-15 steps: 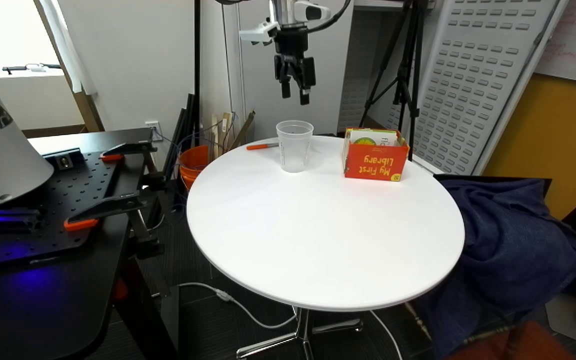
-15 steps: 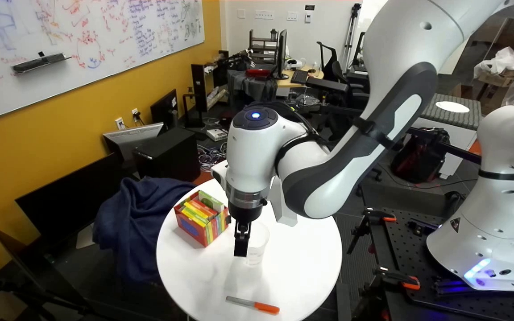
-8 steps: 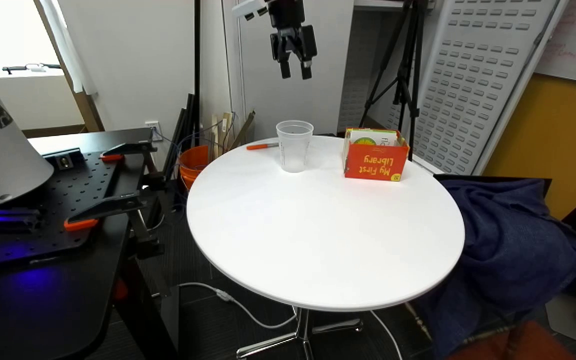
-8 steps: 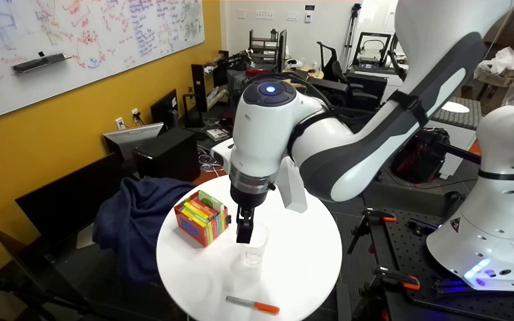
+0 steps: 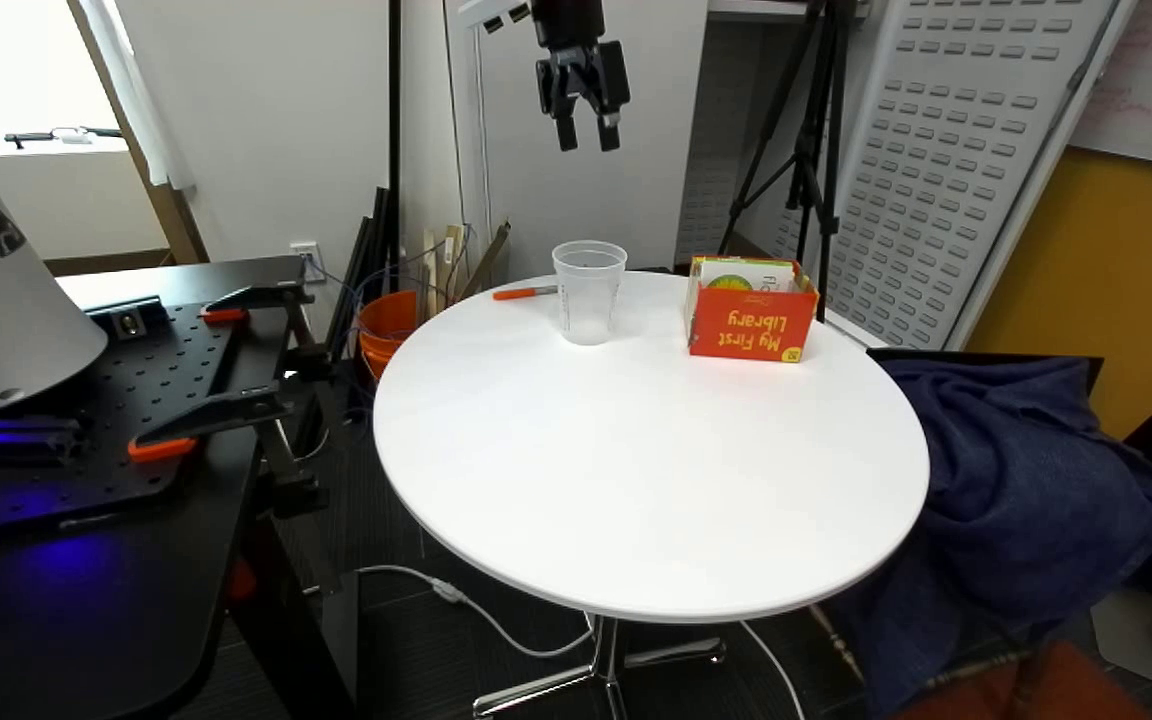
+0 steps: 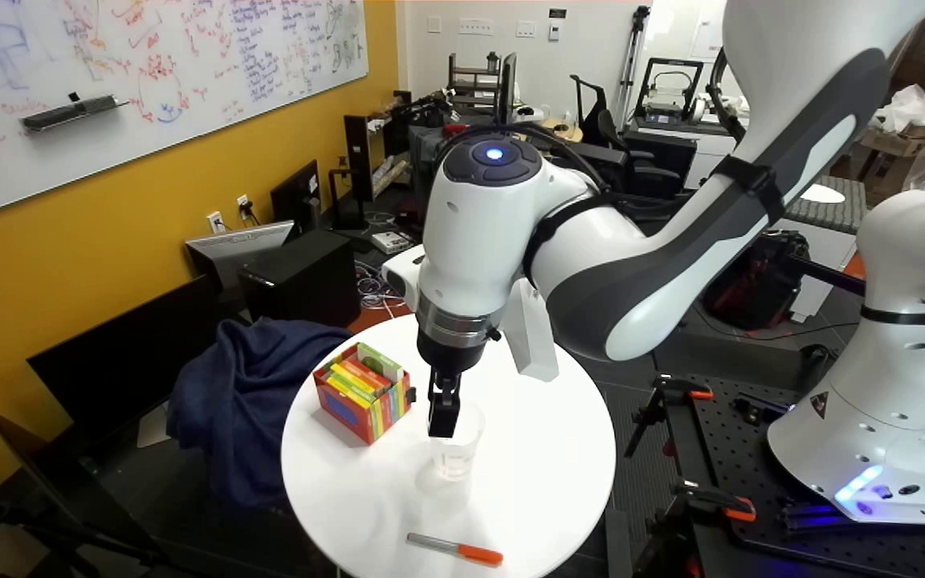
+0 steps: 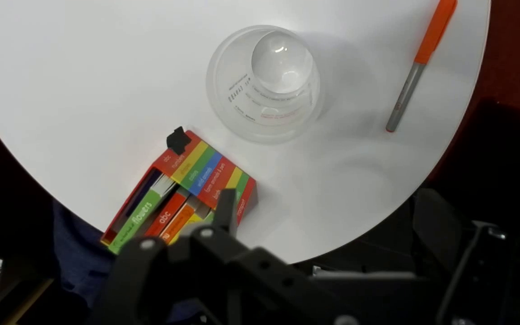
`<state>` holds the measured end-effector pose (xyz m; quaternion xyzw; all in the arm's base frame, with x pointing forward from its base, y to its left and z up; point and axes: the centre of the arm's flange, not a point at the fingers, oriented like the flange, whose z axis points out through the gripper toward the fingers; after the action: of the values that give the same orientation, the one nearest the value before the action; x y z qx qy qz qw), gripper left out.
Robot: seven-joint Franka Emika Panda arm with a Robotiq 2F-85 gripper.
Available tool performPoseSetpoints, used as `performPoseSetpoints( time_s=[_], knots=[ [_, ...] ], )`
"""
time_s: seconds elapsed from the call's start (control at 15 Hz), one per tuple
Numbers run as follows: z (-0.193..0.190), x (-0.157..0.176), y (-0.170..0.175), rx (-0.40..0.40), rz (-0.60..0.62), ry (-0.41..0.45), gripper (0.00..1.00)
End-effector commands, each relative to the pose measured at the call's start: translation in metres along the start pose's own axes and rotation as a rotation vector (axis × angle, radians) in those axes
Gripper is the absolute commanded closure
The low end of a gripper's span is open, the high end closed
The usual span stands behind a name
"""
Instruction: Slide the colourless container from the right to the left, then put the marker in the container
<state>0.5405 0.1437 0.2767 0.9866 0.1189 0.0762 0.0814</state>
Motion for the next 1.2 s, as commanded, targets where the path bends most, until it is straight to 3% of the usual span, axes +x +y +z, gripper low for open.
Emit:
performPoseSetpoints(
  time_s=[0.0, 0.53, 1.13],
  knots=[
    [0.0, 0.0, 0.0, 0.0, 0.0, 0.0, 0.0],
    [0.011, -0.005, -0.031, 0.029, 0.002, 0.02, 0.0],
    [0.023, -0.011, -0.076, 0.125, 0.108, -0.033, 0.0]
  ],
)
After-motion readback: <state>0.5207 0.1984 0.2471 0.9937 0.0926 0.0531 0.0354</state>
